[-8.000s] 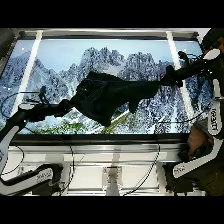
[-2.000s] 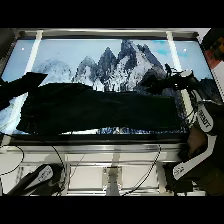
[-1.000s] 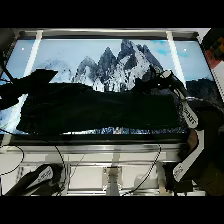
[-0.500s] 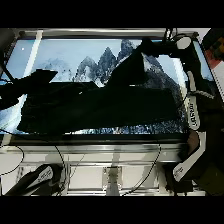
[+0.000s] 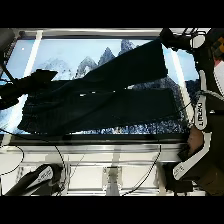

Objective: Fold the clothes and pants, and hang the long-sleeved shirts on hangers.

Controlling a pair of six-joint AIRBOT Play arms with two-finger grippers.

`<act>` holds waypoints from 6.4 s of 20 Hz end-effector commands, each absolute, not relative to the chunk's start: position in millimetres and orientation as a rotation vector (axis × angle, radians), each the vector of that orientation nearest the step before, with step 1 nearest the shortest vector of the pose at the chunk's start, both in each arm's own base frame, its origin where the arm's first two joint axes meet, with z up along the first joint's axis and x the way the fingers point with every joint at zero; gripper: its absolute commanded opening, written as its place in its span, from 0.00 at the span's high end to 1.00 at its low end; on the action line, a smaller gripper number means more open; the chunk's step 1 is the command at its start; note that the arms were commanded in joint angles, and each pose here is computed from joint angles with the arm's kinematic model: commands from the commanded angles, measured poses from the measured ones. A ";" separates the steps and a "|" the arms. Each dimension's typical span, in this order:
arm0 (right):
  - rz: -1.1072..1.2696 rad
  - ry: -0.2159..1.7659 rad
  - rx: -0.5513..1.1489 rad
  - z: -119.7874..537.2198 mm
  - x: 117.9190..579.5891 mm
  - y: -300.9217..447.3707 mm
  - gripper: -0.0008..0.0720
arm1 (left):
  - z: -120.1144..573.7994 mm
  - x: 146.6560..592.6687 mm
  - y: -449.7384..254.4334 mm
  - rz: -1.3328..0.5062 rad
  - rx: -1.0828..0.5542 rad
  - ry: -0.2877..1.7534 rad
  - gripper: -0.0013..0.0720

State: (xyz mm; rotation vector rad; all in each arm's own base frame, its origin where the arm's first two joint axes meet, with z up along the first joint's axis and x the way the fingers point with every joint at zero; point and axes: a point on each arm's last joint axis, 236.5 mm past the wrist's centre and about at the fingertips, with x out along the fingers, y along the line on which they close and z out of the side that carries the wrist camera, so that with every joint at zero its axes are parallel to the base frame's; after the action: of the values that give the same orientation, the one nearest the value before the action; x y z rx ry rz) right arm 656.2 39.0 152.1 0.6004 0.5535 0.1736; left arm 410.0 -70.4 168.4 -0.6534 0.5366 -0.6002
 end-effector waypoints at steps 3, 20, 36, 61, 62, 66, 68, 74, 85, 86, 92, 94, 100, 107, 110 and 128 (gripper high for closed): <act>0.072 0.515 0.501 142.1 663.6 0.9 0.17 | 168.6 410.0 -69.8 -0.599 -0.653 0.536 0.42; -0.015 0.962 0.671 55.6 549.5 -92.2 0.98 | 169.1 410.2 -50.2 -0.564 -0.666 0.523 0.93; -0.193 0.869 0.952 -72.1 542.2 -75.2 0.32 | 187.3 412.6 -50.7 -0.588 -0.736 0.467 0.46; -0.326 0.930 0.980 -44.0 549.0 -87.6 0.97 | 187.6 412.6 -51.3 -0.589 -0.741 0.468 0.46; -0.393 0.989 0.941 -51.5 531.1 -99.0 0.97 | 187.6 412.5 -51.4 -0.590 -0.741 0.468 0.46; -0.477 1.204 0.831 -78.4 481.6 -107.7 0.97 | 187.5 412.6 -51.2 -0.589 -0.741 0.468 0.46; -0.460 1.177 0.859 -75.2 489.4 -103.2 0.92 | 187.5 412.6 -51.2 -0.589 -0.741 0.468 0.46; -0.369 1.087 0.849 -42.3 518.3 -100.4 0.44 | 186.8 416.8 -46.2 -0.564 -0.739 0.457 0.46; -0.055 1.133 0.578 16.6 515.9 -73.6 0.98 | 128.8 408.2 1.6 -0.353 -0.616 0.632 0.94; -0.020 1.116 0.607 17.4 512.1 -62.6 0.97 | 120.7 399.7 7.9 -0.333 -0.594 0.674 0.94; 0.117 1.023 0.756 17.6 441.3 -12.4 0.97 | 97.5 331.4 70.2 -0.099 -0.618 0.773 0.94; 0.151 1.003 0.807 15.7 413.6 -0.6 0.97 | 77.2 304.3 91.4 0.032 -0.701 0.790 0.93; 0.259 0.957 0.882 36.2 385.9 28.9 0.97 | -6.6 226.7 132.8 0.449 -0.981 0.838 0.91; 0.242 0.959 0.901 35.1 387.0 27.2 0.13 | -53.0 196.2 139.8 0.550 -1.081 0.957 0.30; 0.310 1.025 0.921 37.0 371.9 43.4 0.13 | -70.2 196.2 133.4 0.493 -1.097 1.023 0.30; 0.519 1.084 1.048 69.0 348.7 83.1 0.14 | -106.4 262.1 138.2 0.287 -1.292 0.840 0.50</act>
State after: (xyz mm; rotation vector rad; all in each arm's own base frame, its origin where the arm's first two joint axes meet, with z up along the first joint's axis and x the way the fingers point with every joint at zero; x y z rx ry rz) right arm 347.8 81.8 65.8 1.0359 1.0930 0.5102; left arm 251.0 137.1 -104.0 -1.2576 0.8855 0.3126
